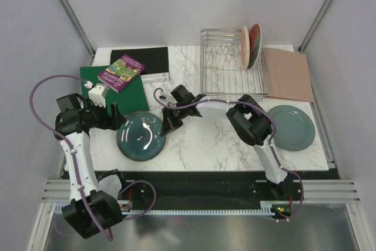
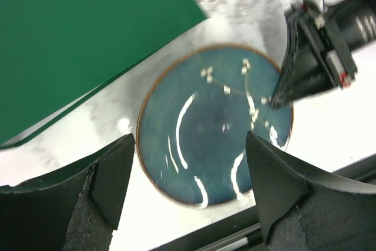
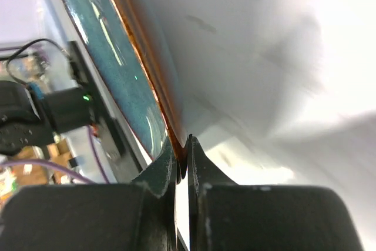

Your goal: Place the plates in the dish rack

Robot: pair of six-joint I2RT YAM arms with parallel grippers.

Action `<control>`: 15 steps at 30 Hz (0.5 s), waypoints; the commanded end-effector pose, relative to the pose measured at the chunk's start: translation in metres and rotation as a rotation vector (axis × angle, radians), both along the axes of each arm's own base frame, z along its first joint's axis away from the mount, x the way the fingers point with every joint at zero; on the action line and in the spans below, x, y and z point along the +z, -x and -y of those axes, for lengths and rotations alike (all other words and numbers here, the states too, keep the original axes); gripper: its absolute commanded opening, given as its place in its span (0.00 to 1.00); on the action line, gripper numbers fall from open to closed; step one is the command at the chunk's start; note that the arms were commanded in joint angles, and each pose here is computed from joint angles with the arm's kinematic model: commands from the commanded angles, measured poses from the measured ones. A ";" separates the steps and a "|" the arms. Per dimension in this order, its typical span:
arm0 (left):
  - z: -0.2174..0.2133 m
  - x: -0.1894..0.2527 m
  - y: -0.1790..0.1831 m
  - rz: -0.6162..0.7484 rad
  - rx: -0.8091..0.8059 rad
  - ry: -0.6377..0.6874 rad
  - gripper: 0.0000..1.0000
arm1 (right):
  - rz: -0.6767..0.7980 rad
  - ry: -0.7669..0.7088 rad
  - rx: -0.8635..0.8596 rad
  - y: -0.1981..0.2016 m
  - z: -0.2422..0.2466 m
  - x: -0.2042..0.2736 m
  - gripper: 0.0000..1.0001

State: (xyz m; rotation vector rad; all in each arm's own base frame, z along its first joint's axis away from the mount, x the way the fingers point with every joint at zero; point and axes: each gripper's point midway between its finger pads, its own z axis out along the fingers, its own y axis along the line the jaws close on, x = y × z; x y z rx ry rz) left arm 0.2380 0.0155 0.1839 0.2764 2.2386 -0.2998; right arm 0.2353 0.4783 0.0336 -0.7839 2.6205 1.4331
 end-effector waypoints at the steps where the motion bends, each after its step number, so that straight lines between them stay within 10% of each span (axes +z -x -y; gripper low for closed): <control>1: 0.034 0.003 -0.006 0.039 -0.179 0.162 0.83 | 0.182 0.048 -0.083 -0.058 0.071 0.035 0.00; 7: 0.059 0.002 -0.023 0.083 -0.396 0.374 0.84 | 0.152 0.092 -0.105 -0.057 0.149 0.035 0.00; 10: 0.072 -0.001 -0.035 0.067 -0.469 0.516 1.00 | 0.103 0.024 -0.107 -0.048 0.165 0.047 0.00; 15: 0.087 -0.026 -0.045 0.016 -0.534 0.468 1.00 | 0.096 -0.084 -0.089 -0.043 0.162 0.078 0.00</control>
